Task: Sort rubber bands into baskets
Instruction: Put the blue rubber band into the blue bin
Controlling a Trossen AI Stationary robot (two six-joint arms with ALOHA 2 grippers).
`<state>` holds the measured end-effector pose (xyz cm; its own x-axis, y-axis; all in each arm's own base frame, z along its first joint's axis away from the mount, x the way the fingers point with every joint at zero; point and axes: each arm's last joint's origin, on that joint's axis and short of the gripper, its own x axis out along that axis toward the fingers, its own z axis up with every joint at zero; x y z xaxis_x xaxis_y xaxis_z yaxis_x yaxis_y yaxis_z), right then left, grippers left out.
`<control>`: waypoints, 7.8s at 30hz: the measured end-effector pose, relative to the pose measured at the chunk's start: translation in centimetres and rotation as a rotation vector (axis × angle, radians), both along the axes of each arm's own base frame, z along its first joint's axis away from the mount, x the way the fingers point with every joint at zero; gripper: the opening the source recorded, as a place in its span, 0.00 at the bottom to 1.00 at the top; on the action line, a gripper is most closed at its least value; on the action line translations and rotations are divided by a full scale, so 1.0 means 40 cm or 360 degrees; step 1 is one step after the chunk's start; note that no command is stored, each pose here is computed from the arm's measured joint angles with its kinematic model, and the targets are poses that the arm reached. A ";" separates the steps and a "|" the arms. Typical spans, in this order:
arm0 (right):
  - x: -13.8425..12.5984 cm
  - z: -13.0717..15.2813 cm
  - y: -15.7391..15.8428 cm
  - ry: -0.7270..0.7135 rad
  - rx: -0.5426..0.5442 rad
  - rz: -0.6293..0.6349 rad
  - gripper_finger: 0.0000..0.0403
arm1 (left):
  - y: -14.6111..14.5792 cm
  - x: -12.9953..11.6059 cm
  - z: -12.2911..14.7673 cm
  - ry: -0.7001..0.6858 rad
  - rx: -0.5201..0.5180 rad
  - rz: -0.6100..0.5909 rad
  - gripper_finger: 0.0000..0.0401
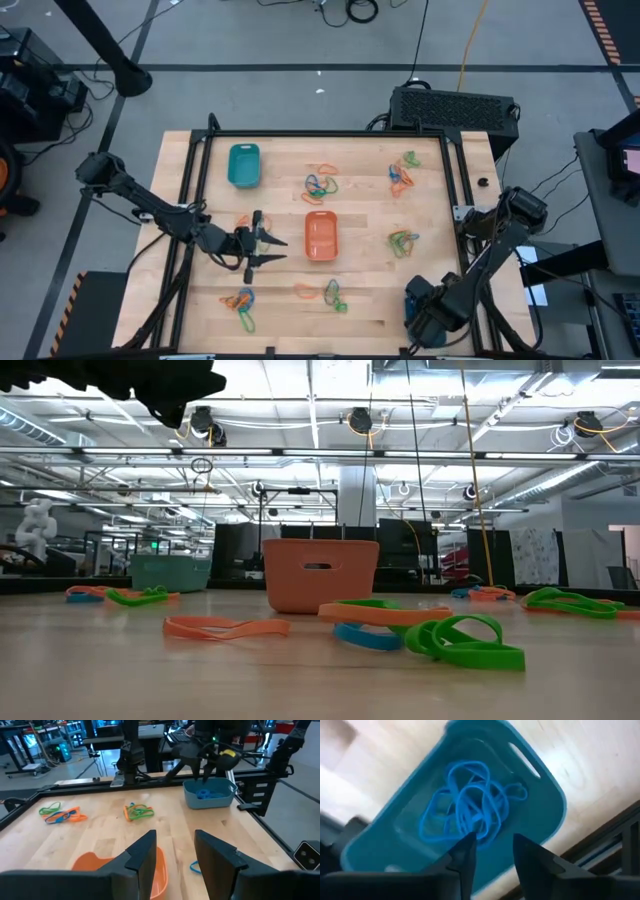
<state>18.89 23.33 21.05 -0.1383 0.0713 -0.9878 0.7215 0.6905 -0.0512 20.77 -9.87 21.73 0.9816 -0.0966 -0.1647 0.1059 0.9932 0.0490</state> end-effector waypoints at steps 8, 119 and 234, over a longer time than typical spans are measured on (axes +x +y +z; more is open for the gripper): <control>0.059 0.069 -0.078 -0.0228 0.0002 0.0053 0.29 | 0.000 0.000 -0.001 0.0002 0.0001 0.0000 0.35; 0.266 0.146 -0.702 -0.0342 -0.0591 -0.0088 0.00 | 0.032 0.009 -0.025 0.0160 0.0029 0.0078 0.35; 0.443 -0.094 -0.099 -0.1208 -0.0286 0.0288 0.21 | -0.022 0.045 -0.104 0.0393 -0.0221 -0.0524 0.35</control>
<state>36.62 19.39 17.30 0.5818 -0.0570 -0.8114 0.4818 0.8279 0.2873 22.57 -10.73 17.57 0.8273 -0.4360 -0.3542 0.4101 0.8997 -0.1496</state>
